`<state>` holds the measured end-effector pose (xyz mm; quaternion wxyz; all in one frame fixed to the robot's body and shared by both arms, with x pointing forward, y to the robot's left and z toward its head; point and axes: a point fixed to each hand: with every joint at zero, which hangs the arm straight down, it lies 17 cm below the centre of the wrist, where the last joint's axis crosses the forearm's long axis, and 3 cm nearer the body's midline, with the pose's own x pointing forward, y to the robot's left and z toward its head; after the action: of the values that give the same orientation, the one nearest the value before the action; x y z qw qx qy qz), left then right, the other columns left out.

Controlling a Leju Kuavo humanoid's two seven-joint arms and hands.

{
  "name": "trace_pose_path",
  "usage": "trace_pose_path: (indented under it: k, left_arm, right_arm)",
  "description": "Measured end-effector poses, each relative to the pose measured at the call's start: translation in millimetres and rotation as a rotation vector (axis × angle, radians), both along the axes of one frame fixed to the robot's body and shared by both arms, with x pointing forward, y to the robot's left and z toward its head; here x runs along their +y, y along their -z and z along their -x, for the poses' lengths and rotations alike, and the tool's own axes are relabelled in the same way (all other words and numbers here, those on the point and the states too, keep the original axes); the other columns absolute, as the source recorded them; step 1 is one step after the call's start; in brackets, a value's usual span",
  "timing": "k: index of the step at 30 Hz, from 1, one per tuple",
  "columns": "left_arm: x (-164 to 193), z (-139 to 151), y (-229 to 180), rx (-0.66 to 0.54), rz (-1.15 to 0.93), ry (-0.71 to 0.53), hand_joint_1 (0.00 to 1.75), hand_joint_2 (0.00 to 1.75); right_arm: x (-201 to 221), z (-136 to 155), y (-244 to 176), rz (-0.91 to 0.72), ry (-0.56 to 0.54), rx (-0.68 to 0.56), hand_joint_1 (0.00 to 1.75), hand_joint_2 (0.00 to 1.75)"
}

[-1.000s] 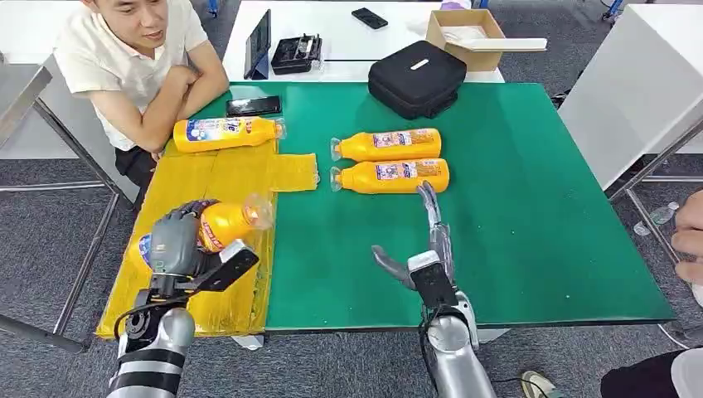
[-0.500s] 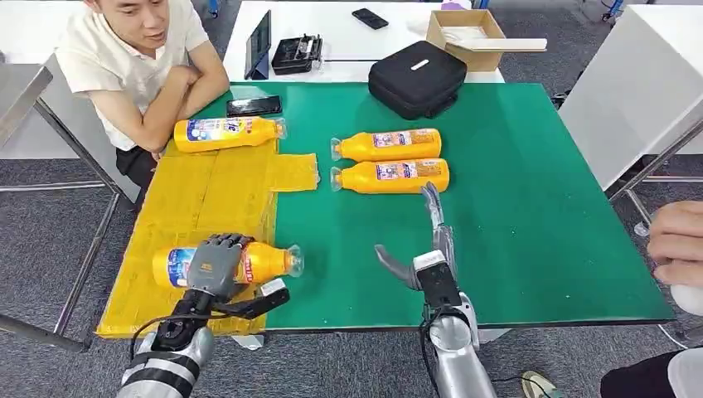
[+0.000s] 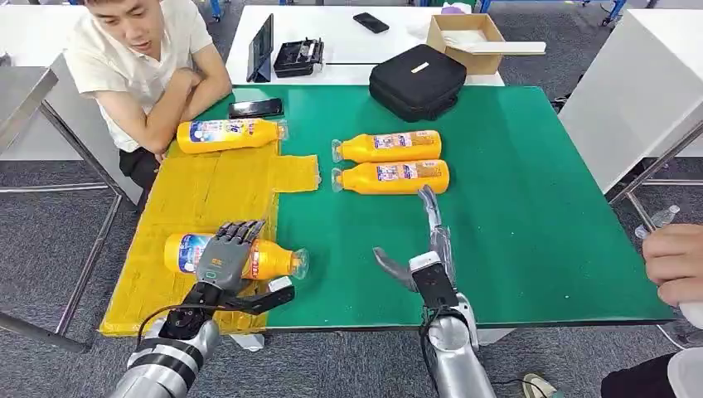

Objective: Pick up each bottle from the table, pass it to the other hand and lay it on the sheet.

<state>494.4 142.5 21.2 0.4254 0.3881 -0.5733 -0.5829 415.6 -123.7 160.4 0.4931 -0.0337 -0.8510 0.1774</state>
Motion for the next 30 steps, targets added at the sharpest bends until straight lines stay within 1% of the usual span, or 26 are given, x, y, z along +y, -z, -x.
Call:
trace_pose_path:
  k: [4,10,18,24,27,30]
  left_arm:
    - [2,-1,19,0.114,0.002,0.002,0.0,1.75]
    - [2,-5,26,0.176,-0.004,0.014,0.0,1.75]
    - [3,-6,29,0.192,-0.01,0.016,0.0,1.75]
    - [5,-8,32,0.235,-0.004,0.008,0.0,1.75]
    - [3,-8,30,0.224,0.004,0.009,0.0,1.75]
    - [-4,-8,24,0.179,0.01,0.03,0.0,1.75]
  right_arm:
    - [1,-3,2,0.01,-0.007,-0.006,0.0,1.75]
    - [-1,-8,9,0.029,-0.006,-0.007,0.0,1.75]
    - [-2,-12,14,0.038,-0.005,0.003,0.0,1.75]
    - [-3,-14,16,0.04,-0.005,0.004,0.0,1.75]
    - [-3,-14,17,0.041,-0.004,0.007,0.0,1.75]
    - [-3,-13,18,0.042,-0.004,0.01,0.0,1.75]
